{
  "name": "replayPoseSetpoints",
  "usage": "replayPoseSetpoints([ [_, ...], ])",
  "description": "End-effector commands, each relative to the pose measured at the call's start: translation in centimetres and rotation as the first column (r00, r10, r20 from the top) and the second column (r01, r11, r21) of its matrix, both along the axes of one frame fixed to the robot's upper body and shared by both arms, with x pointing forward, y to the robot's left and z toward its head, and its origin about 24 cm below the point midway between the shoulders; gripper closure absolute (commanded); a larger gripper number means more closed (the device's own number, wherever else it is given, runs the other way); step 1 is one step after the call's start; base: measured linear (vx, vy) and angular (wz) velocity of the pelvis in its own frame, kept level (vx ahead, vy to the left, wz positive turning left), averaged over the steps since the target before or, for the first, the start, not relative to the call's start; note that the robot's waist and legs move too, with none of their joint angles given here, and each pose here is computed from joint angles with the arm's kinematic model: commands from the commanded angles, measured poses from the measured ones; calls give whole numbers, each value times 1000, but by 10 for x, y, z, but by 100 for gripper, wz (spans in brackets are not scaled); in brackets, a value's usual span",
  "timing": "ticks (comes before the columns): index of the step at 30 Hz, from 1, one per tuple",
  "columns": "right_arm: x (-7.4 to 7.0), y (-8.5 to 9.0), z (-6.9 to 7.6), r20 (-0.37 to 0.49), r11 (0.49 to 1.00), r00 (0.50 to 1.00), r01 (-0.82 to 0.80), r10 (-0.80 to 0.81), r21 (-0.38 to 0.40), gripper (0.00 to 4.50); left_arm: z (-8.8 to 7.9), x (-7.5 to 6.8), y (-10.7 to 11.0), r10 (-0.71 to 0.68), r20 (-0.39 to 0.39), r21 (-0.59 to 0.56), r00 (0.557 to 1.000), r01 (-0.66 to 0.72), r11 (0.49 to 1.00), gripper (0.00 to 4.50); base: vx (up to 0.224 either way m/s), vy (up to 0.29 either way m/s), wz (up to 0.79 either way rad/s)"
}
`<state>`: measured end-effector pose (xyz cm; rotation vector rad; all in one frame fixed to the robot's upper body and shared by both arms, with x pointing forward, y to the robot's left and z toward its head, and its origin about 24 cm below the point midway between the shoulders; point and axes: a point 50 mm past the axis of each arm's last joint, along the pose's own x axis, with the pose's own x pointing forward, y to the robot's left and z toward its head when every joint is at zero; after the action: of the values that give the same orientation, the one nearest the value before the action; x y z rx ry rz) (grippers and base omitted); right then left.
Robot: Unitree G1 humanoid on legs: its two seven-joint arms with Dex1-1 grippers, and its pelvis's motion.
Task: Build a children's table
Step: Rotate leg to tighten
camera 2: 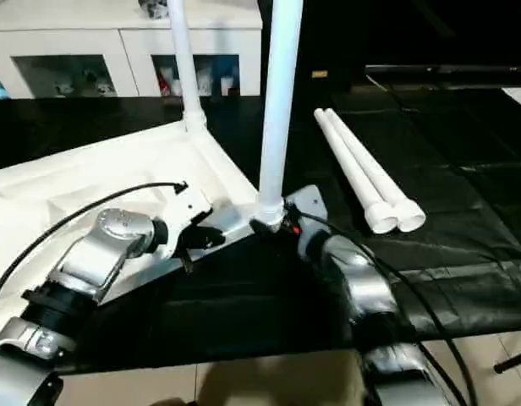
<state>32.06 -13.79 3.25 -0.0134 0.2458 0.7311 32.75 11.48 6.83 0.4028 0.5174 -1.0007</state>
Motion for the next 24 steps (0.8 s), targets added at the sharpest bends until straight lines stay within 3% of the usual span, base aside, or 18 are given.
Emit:
replayPoseSetpoints([
  [1,-4,5,2,-5,999,999,-44,44,14,5,12,6,-2,-15,61,3,998,15,1000,450,0,0,0],
  [4,-14,-5,8,24,997,997,-70,70,11,5,10,7,-2,-31,62,12,998,30,999,450,0,0,0],
  [10,-18,-18,15,55,999,998,-40,40,0,5,8,7,-3,-66,65,15,996,65,998,450,0,0,0],
  [16,-21,-33,26,105,998,994,-24,30,-61,5,6,4,-1,-148,61,28,987,147,989,450,0,0,0],
  [22,-25,-43,32,44,995,994,-96,97,-23,5,4,1,3,-225,57,49,973,222,974,450,0,0,0],
  [24,-23,-44,35,89,995,991,-96,99,-42,5,4,-1,3,-275,53,52,960,272,961,450,0,0,0],
])
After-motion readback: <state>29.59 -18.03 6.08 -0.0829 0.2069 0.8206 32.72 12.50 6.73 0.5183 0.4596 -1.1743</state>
